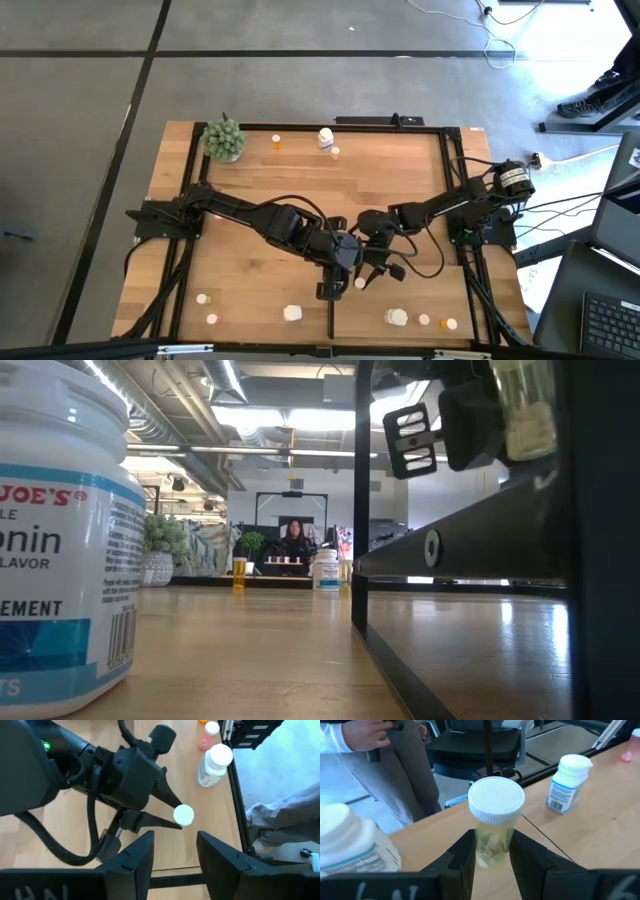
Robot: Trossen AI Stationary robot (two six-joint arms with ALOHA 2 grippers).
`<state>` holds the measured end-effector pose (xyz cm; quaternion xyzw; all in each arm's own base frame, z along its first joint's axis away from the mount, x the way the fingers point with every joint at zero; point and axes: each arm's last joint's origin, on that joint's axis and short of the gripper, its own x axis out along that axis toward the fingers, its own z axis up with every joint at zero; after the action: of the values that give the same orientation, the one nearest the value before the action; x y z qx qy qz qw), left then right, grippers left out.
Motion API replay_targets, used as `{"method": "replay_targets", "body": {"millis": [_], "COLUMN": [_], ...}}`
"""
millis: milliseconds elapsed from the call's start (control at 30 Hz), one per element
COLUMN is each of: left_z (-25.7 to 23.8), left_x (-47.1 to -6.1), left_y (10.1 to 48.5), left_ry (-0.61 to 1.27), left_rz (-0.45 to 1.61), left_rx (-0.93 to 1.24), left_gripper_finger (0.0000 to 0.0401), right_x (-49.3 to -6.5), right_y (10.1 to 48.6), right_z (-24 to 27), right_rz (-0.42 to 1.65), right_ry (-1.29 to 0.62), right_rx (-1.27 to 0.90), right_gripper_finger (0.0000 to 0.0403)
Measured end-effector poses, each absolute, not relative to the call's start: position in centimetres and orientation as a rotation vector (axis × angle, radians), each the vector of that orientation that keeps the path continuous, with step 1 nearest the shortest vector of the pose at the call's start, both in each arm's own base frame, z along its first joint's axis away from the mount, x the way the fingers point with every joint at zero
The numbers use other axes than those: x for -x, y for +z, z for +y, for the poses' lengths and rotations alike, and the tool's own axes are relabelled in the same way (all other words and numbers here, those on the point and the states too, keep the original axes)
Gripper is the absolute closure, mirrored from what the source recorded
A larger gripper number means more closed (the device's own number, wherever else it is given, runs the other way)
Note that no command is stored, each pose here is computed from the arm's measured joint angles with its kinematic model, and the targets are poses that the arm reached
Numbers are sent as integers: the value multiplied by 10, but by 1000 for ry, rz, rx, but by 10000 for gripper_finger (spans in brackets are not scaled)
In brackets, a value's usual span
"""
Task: Pick and place medicine bottles onto shelf by color
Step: Put the middle yellow pill bottle on the shelf
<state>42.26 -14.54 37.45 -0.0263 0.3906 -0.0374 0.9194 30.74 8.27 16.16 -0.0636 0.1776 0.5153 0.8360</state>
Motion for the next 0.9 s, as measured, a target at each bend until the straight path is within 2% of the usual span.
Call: {"method": "replay_targets", "body": {"millis": [300,900], "left_z": [-138,-129], "left_x": [-421,-424], "left_y": [372,372], "left_ry": [-27,26], "left_rz": [854,843], "left_rx": [110,140], "left_gripper_finger": [259,259], "right_x": [-311,-317], "right_y": [158,128], "right_z": [71,64], "right_rz": [327,341], "right_ry": [1083,1155], "right_rx": [210,196], "right_gripper_finger": [291,291]}}
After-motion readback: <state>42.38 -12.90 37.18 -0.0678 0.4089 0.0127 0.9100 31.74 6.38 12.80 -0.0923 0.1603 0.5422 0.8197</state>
